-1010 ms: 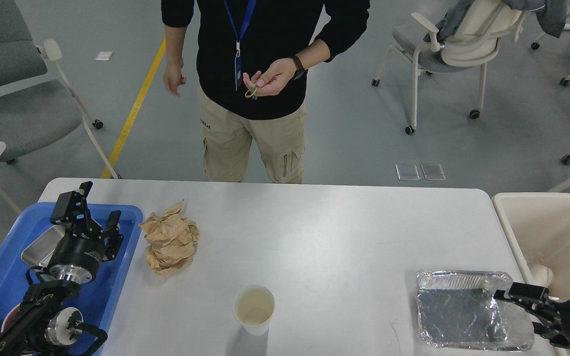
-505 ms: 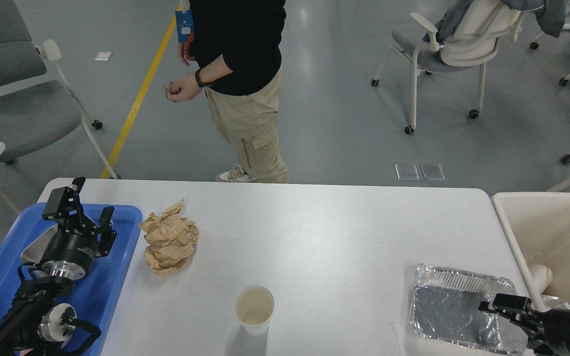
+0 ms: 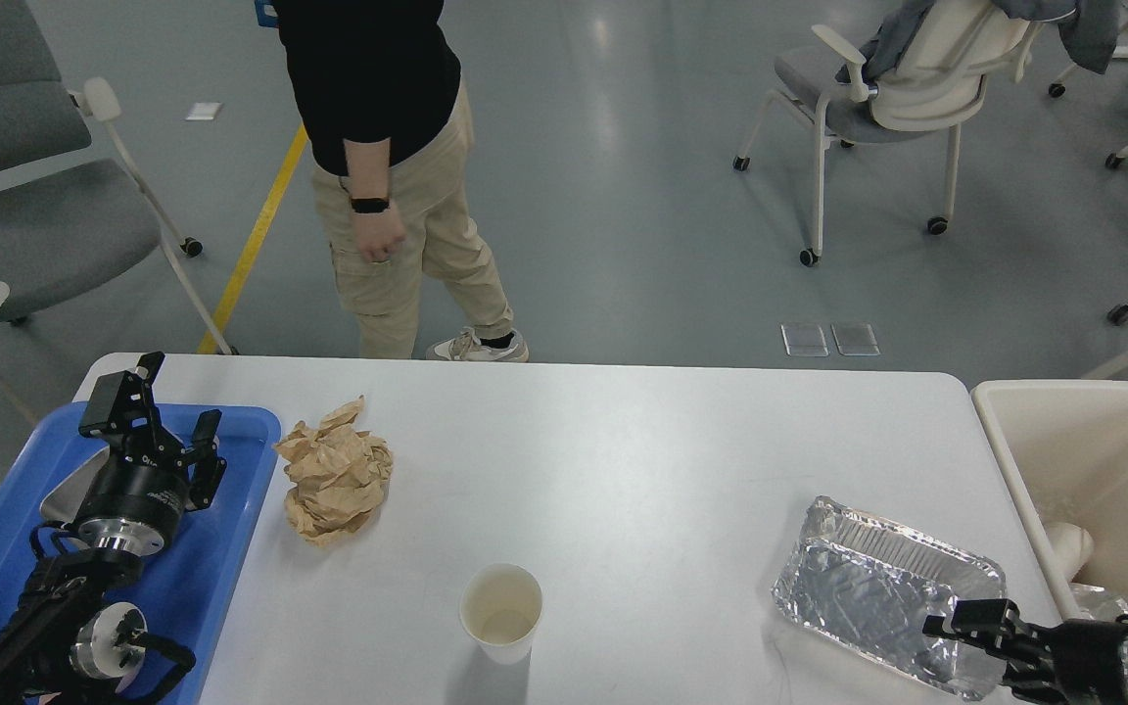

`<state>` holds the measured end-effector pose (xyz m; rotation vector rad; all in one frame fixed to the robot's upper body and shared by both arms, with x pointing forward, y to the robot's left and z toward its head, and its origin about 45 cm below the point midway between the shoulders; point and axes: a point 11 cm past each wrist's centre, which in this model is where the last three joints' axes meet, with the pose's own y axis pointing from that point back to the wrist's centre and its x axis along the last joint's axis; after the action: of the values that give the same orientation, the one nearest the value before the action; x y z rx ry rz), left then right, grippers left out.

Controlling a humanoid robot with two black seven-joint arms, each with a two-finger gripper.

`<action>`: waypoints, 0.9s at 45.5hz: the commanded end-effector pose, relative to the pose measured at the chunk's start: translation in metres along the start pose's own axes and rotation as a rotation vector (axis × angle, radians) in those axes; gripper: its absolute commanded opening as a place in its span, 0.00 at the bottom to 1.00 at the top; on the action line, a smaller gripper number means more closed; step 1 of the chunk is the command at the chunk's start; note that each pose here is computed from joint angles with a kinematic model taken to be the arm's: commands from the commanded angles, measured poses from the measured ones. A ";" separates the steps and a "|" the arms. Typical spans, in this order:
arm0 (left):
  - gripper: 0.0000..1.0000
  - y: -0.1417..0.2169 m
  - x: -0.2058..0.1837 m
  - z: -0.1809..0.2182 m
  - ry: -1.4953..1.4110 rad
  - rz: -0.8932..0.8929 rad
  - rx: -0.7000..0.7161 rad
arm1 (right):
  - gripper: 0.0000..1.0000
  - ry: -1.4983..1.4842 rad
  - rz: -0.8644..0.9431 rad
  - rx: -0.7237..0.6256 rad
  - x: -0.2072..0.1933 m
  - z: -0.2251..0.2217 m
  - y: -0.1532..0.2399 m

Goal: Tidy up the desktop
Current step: 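Grasp the foil tray edge with the right gripper and tilt it up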

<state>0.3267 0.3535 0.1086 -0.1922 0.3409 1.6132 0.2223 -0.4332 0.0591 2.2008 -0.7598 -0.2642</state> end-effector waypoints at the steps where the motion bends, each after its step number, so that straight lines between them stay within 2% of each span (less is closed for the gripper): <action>1: 0.97 0.000 0.002 0.000 -0.001 -0.001 0.001 | 0.10 0.028 -0.005 0.009 -0.002 0.000 -0.001; 3: 0.97 0.000 0.002 0.001 -0.002 0.000 0.000 | 0.01 0.037 -0.002 0.011 -0.003 0.001 -0.002; 4: 0.97 0.000 0.003 0.001 -0.004 0.001 -0.001 | 0.00 0.041 -0.001 0.011 -0.004 0.001 -0.002; 32: 0.97 -0.004 0.019 0.017 -0.024 0.005 -0.023 | 0.00 0.101 -0.003 -0.027 -0.008 0.009 -0.014; 41: 0.97 -0.012 0.013 0.023 -0.020 -0.009 -0.023 | 0.00 0.133 0.038 0.015 0.012 -0.014 -0.014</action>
<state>0.3335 0.3757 0.1202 -0.1931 0.3074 1.6138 0.2279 -0.4231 0.0474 2.1844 -0.7059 -0.1354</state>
